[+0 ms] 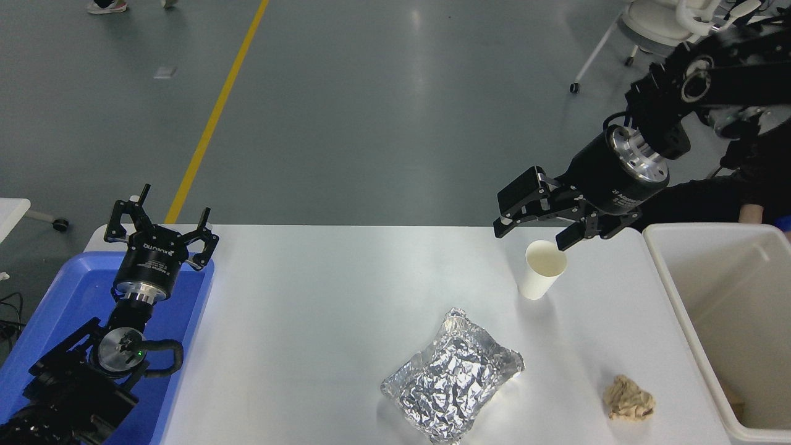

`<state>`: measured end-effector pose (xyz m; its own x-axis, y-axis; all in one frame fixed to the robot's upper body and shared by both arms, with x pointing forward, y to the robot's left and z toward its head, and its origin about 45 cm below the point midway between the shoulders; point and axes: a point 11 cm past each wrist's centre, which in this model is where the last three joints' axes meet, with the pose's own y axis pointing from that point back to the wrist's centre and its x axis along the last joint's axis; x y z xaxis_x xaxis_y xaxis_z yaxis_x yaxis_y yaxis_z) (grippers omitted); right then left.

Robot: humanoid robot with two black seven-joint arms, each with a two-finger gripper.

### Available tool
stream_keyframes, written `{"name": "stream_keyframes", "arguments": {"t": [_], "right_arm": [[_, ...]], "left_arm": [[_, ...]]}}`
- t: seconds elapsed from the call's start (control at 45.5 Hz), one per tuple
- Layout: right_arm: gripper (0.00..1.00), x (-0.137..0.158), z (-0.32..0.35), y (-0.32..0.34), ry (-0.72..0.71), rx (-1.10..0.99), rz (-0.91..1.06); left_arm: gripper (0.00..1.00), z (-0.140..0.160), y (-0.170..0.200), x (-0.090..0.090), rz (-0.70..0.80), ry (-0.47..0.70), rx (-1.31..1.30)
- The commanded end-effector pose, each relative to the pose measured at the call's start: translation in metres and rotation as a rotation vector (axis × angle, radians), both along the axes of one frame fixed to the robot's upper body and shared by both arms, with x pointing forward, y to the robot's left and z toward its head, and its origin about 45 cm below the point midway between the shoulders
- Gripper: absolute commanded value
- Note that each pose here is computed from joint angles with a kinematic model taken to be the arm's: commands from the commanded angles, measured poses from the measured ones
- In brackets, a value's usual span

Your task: Pick up paper cup place in dustbin

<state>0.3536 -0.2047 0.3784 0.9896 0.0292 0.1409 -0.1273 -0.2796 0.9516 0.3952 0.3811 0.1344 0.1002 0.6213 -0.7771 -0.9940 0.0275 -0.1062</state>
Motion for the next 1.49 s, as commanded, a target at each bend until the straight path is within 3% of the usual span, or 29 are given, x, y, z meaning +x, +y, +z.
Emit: {"name": "stream_keyframes", "arguments": {"t": [0.0,0.242,0.725,1.209,1.473], "right_arm": [[1.0,-0.028,0.039,0.01,-0.028,-0.086,0.008],[1.0,-0.054,0.057,0.018,-0.033,-0.094,-0.007],[1.0,-0.049,0.053,0.02,-0.03,-0.099,-0.013],[1.0,0.027,-0.013,-0.035,-0.064,-0.276,0.113],[1.0,0.077,-0.068,-0.073,-0.241,-0.3,0.021]], "left_arm": [[1.0,0.0,0.0,0.0,0.0,0.0,0.0],[1.0,-0.001,0.001,-0.001,0.004,0.002,-0.001],[1.0,-0.001,0.001,-0.001,0.004,0.002,-0.001],[1.0,-0.001,0.001,-0.001,0.005,0.001,-0.002],[1.0,-0.001,0.001,-0.001,0.005,0.001,-0.002]]}}
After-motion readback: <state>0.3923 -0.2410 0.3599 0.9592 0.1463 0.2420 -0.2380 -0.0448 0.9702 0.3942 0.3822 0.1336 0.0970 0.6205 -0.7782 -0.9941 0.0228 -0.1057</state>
